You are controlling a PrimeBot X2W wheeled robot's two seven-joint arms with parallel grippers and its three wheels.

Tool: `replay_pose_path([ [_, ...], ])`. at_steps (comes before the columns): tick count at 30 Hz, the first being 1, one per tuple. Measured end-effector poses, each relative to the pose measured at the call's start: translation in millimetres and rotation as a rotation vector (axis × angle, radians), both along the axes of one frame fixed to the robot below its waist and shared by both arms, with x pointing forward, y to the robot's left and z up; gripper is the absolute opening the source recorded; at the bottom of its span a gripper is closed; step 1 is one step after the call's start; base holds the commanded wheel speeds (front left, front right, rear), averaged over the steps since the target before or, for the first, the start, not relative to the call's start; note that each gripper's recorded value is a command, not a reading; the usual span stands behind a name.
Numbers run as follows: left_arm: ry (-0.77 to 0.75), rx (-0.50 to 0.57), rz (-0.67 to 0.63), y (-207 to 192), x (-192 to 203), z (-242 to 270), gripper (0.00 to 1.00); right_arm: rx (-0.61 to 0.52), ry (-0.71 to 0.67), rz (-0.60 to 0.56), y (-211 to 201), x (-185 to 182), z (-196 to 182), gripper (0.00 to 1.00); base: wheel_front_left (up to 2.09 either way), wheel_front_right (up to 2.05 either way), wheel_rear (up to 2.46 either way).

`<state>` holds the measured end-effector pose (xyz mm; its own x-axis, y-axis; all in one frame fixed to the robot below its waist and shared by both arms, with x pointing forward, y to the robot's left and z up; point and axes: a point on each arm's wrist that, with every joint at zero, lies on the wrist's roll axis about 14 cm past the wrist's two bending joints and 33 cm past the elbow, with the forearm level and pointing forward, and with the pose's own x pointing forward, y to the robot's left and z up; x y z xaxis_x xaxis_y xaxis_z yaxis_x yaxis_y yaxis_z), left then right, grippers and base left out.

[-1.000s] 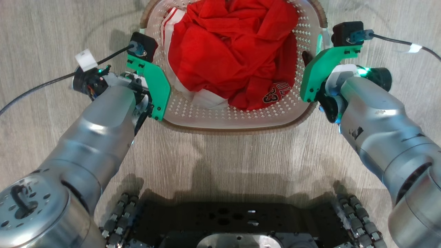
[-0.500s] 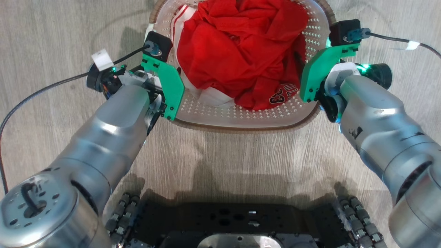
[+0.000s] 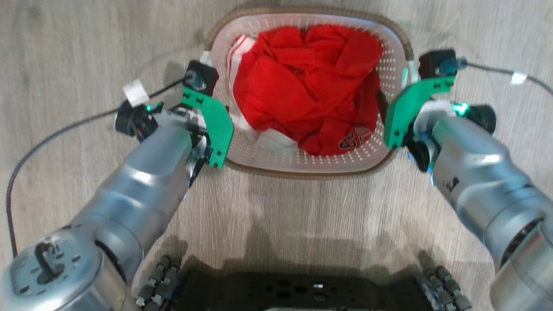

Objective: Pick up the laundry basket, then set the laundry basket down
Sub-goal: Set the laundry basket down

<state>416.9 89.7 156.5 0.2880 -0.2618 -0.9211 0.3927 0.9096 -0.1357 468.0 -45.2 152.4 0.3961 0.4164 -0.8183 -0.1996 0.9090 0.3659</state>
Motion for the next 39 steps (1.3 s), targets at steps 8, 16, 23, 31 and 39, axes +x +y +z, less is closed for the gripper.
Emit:
replay_pose_path([
  [8,-0.154,-0.026,0.057,-0.9,1.9,49.6,1.00,0.010,-0.050,-0.045,-4.0,-13.8,41.6,1.00,0.00,0.00,0.00],
  [16,-0.273,-0.051,0.083,1.3,-21.3,92.9,1.00,0.028,-0.181,-0.082,-6.0,-22.3,93.3,1.00,0.00,0.00,0.00],
  [23,-0.391,-0.132,0.224,7.0,-49.3,142.4,1.00,0.130,-0.295,-0.160,1.3,-54.1,159.5,1.00,0.00,0.00,0.00],
  [31,-0.630,-0.236,0.284,-1.0,-28.9,219.1,1.00,0.193,-0.512,-0.243,-21.2,-47.4,236.8,1.00,0.00,0.00,0.00],
  [39,-0.958,-0.354,0.361,11.1,-12.6,309.3,1.00,0.260,-0.773,-0.303,-41.8,-34.6,314.1,1.00,0.00,0.00,0.00],
])
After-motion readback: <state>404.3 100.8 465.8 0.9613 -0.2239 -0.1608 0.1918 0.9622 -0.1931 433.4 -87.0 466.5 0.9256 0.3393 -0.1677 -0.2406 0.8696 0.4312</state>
